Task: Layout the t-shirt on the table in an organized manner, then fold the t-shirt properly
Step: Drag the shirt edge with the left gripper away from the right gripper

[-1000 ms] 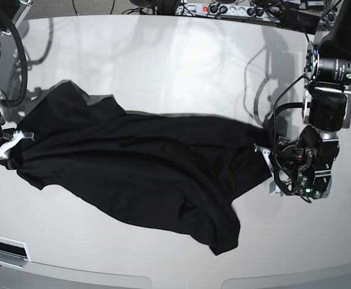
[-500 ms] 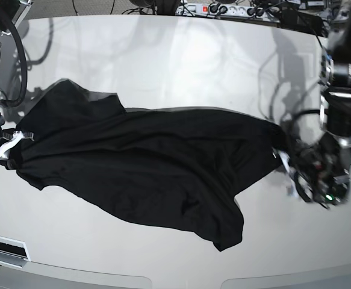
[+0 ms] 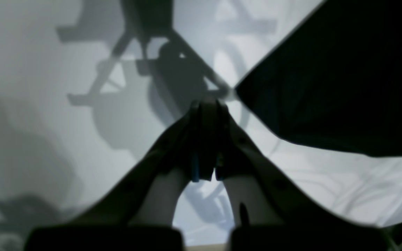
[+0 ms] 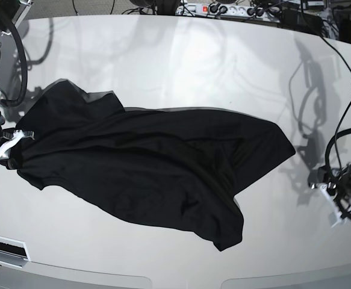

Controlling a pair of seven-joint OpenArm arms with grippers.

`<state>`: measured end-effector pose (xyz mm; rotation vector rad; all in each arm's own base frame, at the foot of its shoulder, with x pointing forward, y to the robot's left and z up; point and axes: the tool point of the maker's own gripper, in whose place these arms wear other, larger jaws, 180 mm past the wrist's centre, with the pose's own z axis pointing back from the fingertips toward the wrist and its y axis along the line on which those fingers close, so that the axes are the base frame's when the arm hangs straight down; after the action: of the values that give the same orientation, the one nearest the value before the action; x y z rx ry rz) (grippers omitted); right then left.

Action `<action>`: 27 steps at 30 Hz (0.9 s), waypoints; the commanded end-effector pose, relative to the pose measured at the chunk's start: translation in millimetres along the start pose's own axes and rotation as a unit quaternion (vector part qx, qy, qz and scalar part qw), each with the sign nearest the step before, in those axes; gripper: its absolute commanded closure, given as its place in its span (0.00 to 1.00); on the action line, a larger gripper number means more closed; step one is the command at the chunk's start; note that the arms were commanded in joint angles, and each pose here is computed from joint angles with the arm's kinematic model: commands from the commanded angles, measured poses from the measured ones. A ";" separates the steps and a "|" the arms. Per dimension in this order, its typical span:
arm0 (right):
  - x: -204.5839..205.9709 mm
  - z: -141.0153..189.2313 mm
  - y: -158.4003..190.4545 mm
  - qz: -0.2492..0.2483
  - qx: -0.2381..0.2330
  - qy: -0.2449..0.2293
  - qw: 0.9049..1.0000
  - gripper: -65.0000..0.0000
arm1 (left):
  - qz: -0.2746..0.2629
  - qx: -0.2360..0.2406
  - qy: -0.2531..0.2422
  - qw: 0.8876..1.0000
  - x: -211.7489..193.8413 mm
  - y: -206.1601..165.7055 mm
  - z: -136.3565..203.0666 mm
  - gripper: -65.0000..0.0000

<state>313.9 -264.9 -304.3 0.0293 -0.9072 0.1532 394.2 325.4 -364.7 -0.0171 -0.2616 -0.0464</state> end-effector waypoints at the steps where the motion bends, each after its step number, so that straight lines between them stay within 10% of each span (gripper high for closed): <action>1: 19.8 5.0 -4.8 0.011 -0.005 -0.031 0.999 1.00 | 0.008 -0.008 -0.029 1.000 12.2 7.5 13.5 1.00; 9: 19.8 5.0 -4.8 0.011 -0.005 -0.031 0.999 1.00 | 0.076 -0.142 -0.114 0.980 -25.2 16.4 12.2 1.00; 27: 20.1 5.1 -4.3 0.010 -0.004 -0.032 0.999 1.00 | 0.130 -0.076 -0.192 0.970 -65.4 52.7 -18.6 1.00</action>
<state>314.0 -264.3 -304.1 0.0318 -0.9083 0.1558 327.5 370.5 -417.7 -0.2270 -0.5878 0.2107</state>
